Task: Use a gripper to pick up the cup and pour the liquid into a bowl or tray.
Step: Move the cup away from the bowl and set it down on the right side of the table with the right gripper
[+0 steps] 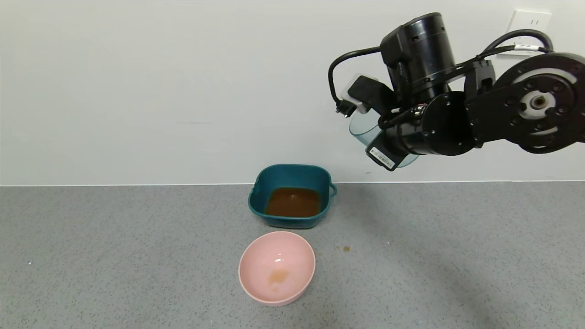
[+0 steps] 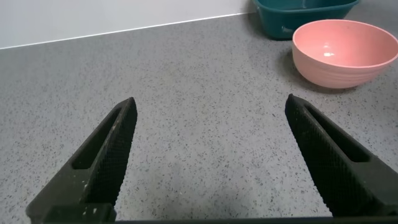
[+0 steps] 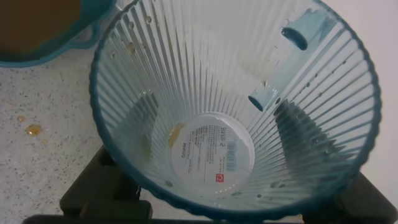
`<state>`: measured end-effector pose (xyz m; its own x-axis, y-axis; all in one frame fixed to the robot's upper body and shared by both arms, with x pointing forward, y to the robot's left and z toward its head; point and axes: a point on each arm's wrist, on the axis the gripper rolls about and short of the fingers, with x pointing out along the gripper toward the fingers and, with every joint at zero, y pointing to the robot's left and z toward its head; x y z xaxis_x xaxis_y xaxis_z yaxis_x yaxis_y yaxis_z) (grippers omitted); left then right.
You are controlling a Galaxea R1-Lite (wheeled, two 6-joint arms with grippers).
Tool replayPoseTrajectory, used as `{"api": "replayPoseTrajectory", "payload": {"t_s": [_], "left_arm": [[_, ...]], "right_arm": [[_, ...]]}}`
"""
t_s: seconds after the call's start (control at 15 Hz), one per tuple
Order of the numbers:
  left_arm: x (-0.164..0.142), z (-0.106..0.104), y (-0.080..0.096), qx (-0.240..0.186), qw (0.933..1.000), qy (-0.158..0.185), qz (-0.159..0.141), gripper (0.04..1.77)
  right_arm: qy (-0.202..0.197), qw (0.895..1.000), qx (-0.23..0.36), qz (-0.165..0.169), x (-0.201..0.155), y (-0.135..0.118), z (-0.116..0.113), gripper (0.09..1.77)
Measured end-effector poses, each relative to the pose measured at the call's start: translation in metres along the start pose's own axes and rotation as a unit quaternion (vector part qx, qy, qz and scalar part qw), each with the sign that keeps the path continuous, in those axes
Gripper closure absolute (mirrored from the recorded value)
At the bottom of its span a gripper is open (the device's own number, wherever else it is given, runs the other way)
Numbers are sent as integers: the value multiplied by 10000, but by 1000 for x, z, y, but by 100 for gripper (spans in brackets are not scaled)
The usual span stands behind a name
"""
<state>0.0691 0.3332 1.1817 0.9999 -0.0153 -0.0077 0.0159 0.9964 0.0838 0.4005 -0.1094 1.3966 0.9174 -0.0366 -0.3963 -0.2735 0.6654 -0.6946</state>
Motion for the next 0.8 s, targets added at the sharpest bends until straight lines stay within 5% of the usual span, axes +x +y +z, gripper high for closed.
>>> {"api": "replayPoseTrajectory", "payload": {"t_s": [0.33,0.8], "left_arm": [[0,0,0,3,10000,0,2,9],[0,0,0,2,10000,0,2,9]], "right_arm": [[84,9967,801,70,-14,-28,-30,51],[-420,9863,1567,-284,-5,-41,-93,51]]}}
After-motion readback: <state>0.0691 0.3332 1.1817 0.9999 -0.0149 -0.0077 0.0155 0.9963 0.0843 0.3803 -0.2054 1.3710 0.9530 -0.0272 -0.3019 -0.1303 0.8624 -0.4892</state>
